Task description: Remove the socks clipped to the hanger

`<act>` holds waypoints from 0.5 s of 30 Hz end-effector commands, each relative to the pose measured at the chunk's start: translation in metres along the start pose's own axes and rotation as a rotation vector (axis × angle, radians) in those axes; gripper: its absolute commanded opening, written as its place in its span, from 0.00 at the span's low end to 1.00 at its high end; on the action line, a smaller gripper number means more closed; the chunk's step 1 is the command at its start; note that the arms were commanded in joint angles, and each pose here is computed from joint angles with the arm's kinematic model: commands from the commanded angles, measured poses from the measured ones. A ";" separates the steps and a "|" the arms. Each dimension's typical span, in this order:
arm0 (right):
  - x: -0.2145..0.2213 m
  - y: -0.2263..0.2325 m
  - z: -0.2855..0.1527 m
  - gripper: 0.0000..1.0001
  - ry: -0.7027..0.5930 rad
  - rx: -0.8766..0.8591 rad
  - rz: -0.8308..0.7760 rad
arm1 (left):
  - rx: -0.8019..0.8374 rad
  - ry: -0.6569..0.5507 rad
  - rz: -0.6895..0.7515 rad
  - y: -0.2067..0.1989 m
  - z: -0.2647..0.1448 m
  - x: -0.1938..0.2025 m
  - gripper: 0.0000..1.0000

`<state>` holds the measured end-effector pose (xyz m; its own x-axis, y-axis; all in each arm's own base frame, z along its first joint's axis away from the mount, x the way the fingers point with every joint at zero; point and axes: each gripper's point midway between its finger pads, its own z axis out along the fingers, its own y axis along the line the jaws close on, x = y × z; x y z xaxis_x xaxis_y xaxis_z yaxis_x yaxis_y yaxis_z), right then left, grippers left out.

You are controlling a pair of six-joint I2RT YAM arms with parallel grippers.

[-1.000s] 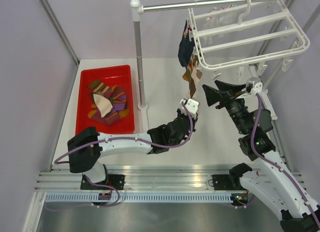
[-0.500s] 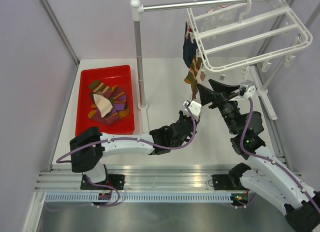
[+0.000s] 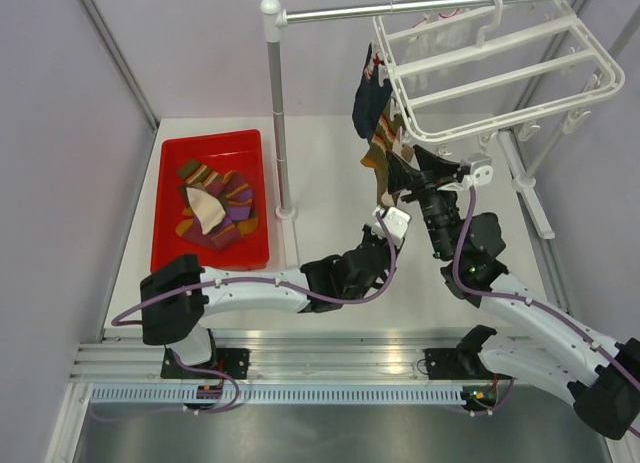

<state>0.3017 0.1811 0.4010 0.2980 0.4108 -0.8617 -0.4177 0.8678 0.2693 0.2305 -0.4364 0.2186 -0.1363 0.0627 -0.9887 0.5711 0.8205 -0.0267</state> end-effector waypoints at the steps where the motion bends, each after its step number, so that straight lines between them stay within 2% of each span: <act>1: -0.044 -0.004 0.008 0.67 -0.136 0.062 -0.004 | 0.010 -0.033 0.017 -0.008 0.001 -0.017 0.02; 15: -0.052 -0.001 0.022 0.68 -0.180 0.090 -0.024 | 0.022 -0.030 0.037 -0.015 0.002 -0.017 0.02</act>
<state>0.3116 0.1730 0.4259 0.3948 0.3922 -0.8309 -0.3333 0.9039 0.2683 0.2266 -0.4422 0.2176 -0.1266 0.0893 -0.9879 0.5836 0.8121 -0.0014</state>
